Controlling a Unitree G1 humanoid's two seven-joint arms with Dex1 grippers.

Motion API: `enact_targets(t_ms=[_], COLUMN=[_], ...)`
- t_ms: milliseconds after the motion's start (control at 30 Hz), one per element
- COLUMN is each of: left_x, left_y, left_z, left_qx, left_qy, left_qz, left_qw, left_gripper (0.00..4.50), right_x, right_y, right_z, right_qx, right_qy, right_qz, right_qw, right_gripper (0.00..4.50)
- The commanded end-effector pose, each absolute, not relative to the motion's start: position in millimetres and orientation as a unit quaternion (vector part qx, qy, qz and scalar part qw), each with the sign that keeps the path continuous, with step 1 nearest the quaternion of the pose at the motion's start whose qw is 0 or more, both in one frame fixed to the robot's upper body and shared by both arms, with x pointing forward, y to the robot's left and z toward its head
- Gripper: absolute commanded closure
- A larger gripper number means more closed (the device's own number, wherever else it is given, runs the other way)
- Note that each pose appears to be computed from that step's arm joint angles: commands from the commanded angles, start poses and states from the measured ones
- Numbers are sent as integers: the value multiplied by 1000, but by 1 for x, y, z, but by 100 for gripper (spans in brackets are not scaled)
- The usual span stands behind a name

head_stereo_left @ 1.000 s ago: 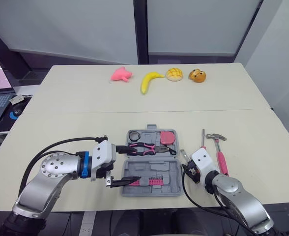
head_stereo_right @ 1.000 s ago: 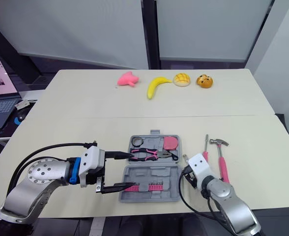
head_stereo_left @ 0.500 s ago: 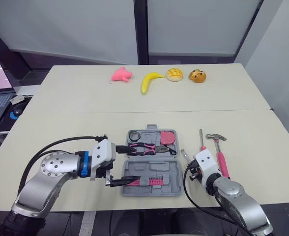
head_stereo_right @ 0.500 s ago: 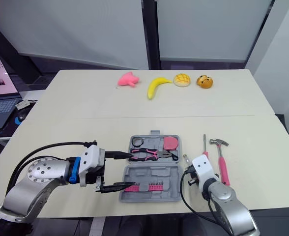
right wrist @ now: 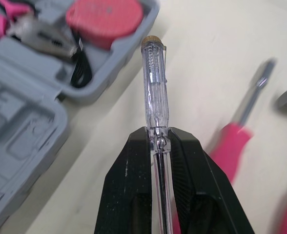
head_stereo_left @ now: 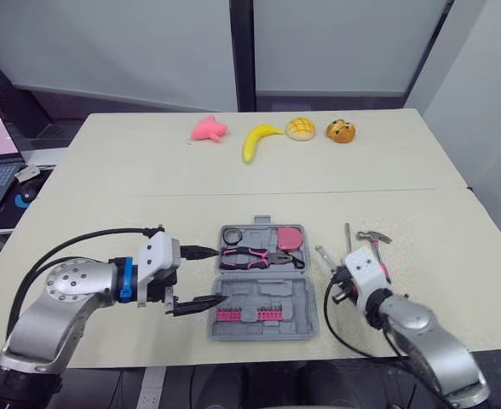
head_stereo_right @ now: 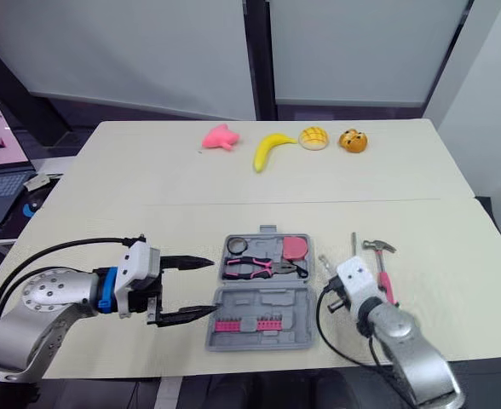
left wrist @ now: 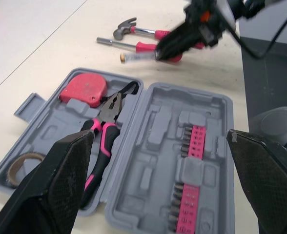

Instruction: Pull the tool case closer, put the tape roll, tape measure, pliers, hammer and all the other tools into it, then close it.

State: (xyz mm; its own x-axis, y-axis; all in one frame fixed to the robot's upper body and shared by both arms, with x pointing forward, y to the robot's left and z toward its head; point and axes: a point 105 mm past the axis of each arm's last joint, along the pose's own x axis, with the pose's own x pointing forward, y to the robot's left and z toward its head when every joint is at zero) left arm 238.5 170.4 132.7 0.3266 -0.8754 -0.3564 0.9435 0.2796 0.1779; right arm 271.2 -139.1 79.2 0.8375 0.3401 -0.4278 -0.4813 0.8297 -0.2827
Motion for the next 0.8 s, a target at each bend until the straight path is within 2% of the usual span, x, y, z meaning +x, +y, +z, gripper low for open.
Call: enact_targets(t_ms=[33, 167, 267, 400, 800], left_x=[236, 231, 222, 215, 219], left_y=[180, 190, 201, 217, 220], left_z=[143, 142, 131, 115, 109], left_qx=[190, 206, 243, 278, 255], left_qy=[85, 89, 103, 123, 143], left_qz=[-566, -568, -583, -588, -570], left_qw=[798, 792, 769, 750, 768], left_gripper=[0, 0, 0, 0, 0], right_x=[266, 261, 251, 243, 269], right_y=[-128, -121, -112, -93, -23], right_z=[108, 123, 124, 114, 91], right_qx=[-245, -324, -364, -371, -391], right_qy=[158, 169, 187, 204, 186], right_qz=[301, 396, 476, 544, 594], right_qw=[908, 842, 779, 724, 678], right_gripper=[422, 422, 422, 422, 422])
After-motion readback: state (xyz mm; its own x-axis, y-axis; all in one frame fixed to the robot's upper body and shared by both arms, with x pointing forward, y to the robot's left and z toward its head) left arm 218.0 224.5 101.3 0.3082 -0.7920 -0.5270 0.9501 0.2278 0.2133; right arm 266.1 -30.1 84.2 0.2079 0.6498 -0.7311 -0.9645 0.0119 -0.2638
